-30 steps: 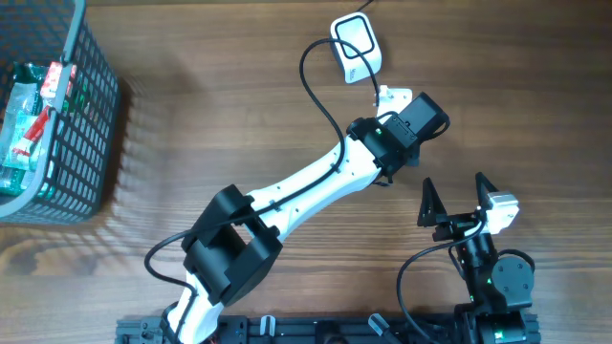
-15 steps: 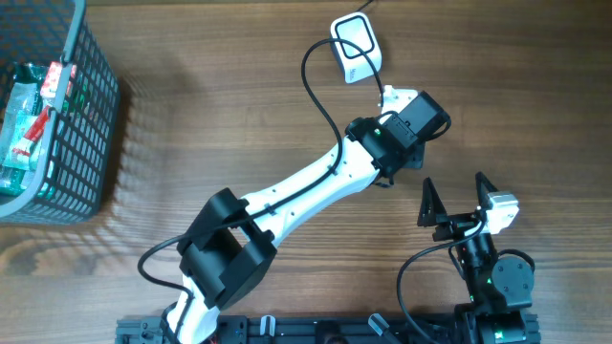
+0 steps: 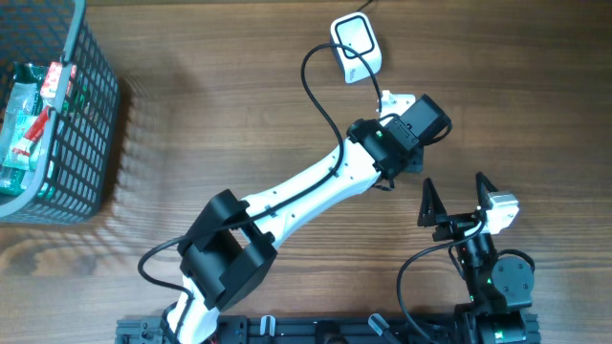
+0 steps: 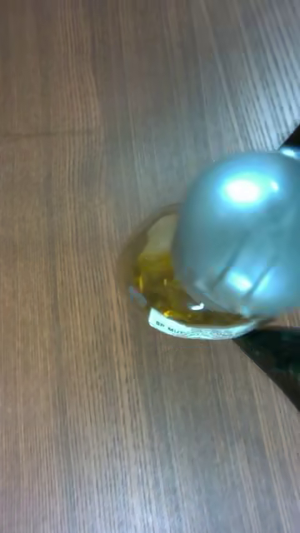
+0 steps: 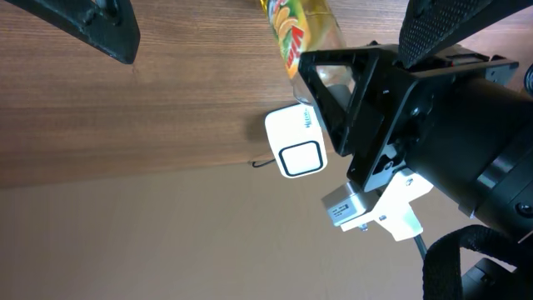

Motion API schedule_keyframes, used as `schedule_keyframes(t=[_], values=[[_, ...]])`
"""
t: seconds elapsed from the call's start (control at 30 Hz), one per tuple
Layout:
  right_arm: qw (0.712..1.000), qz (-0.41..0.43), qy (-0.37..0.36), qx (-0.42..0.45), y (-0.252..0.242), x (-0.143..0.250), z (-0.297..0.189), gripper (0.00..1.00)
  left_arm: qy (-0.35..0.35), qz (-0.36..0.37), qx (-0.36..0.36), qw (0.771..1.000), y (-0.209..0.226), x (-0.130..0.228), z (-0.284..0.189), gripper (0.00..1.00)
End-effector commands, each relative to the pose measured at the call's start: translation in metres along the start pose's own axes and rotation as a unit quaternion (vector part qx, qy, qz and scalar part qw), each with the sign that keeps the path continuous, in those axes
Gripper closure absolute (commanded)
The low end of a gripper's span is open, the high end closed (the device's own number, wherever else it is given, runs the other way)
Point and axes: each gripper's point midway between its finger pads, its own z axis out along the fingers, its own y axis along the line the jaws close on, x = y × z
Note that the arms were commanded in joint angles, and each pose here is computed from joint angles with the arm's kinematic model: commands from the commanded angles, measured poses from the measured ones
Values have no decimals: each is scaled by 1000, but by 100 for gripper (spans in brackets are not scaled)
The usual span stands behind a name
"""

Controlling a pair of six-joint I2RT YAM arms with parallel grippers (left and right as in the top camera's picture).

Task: Scan the item barcode
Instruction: 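Carry the bottle with the left gripper and stand it near the scanner, then return the left gripper to the basket and grasp the orange snack pack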

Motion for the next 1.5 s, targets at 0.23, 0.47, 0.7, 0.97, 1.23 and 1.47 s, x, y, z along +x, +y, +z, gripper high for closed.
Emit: schedule_keyframes(t=[0.23,0.47,0.7,0.97,1.23,1.47], values=[[1000,0,-6,8,-3,-2,0,0,-37,43,37,998,-18,-22,-31,24],[1000,0,-6,8,-3,-2,0,0,-183,32,61,981,0,-123,-139,12],[1000,0,-6,8,-3,-2,0,0,-290,89,-78,950,137,-199,-235,0],[1000,0,-6,8,-3,-2,0,0,-380,-77,-251,887,357,-215,-369,0],[1000,0,-6,8,-3,-2,0,0,-361,-162,-348,850,516,-164,-426,0],[1000,0,-5,8,-3,-2,0,0,-322,-169,-295,884,590,-143,-394,0]])
